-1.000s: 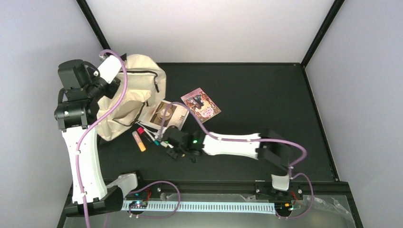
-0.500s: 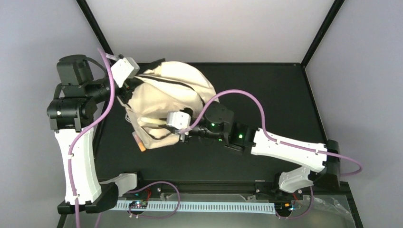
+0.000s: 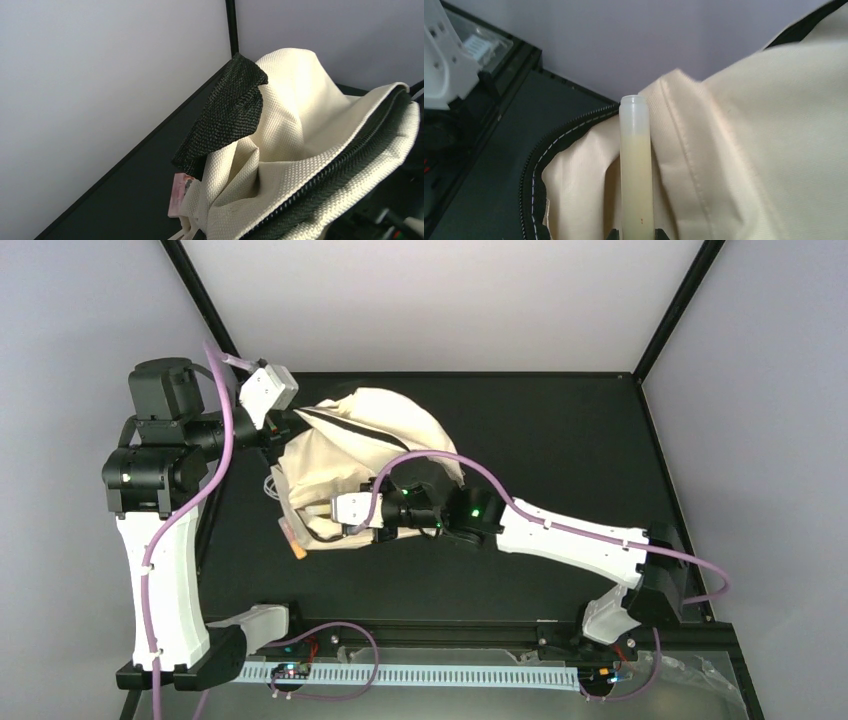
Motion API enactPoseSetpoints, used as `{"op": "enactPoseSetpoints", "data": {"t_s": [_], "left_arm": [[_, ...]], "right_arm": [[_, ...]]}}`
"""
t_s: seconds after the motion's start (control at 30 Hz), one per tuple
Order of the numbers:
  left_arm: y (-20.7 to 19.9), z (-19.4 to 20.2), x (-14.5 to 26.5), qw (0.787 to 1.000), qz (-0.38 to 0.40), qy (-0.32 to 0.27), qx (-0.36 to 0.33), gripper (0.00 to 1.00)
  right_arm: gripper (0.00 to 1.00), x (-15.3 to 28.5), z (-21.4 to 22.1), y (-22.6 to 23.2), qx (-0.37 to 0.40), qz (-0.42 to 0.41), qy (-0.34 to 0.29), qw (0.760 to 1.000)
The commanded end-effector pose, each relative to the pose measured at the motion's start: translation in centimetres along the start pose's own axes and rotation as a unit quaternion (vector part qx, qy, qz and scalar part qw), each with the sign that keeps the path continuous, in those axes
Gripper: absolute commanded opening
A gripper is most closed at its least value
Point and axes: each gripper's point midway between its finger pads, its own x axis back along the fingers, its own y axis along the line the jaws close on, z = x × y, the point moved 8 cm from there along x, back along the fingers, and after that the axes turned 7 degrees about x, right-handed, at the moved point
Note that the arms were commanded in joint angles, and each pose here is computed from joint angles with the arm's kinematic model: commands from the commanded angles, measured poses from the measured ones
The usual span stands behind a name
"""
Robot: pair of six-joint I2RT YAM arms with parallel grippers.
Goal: Pack the student bag
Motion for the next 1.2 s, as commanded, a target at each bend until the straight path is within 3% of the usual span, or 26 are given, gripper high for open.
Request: {"op": "enactPoseSetpoints", "data": {"t_s": [0.0,0.13,0.23,0.3,0.37,0.47,0.57,0.7,0.8,0.87,1.03,1.1,1.17], "left_arm": [[-1.4,-2.2,1.1,0.998,0.032,-0.050,-0.013,0.02],[-0.5,-2.4,0.9,0.999,0.000,-0.039,0.005,0.02],[0.7,-2.3,0.6,0.999,-0.036,-0.030,0.018,0.02],[1.3,-2.3,0.3,0.998,-0.054,-0.025,0.028,0.02],[2.1,-2.4,0.2,0.996,-0.079,-0.021,0.034,0.02],[4.4,-2.7,0.6,0.982,-0.187,-0.010,0.040,0.02],[6.8,-3.3,1.8,0.952,-0.305,-0.011,0.020,0.01],[7.8,-5.4,5.2,0.899,-0.436,-0.035,-0.034,0.01],[8.0,-7.1,7.9,0.852,-0.516,-0.049,-0.066,0.01],[8.3,-7.8,9.2,0.821,-0.562,-0.051,-0.081,0.02],[9.5,-8.1,11.1,0.758,-0.643,-0.033,-0.106,0.02],[10.0,-7.9,11.6,0.733,-0.670,-0.021,-0.113,0.02],[10.6,-7.3,11.7,0.723,-0.681,-0.007,-0.114,0.02]], "right_arm": [[0.01,-1.8,3.0,0.5,0.012,-0.006,0.095,0.995],[0.10,-2.7,3.7,-0.8,-0.004,0.012,0.110,0.994],[0.35,-2.8,3.2,-2.3,-0.021,0.047,0.112,0.992],[0.58,-2.7,2.7,-3.0,-0.026,0.063,0.113,0.991],[0.71,-2.4,2.0,-3.7,-0.036,0.074,0.105,0.991],[0.75,-1.5,0.4,-4.7,-0.057,0.088,0.077,0.992],[0.77,0.0,-2.1,-6.2,-0.098,0.106,0.021,0.989],[0.80,2.3,-5.5,-7.0,-0.149,0.080,-0.063,0.984],[0.90,2.4,-6.0,-6.7,-0.188,0.053,-0.086,0.977],[0.96,1.3,-5.2,-6.2,-0.215,0.043,-0.075,0.973],[0.97,-4.8,-0.1,-4.0,-0.298,0.021,0.023,0.954],[0.90,-7.5,1.7,-2.9,-0.327,0.003,0.063,0.943],[0.79,-10.0,3.2,-2.2,-0.359,-0.006,0.093,0.929]]}}
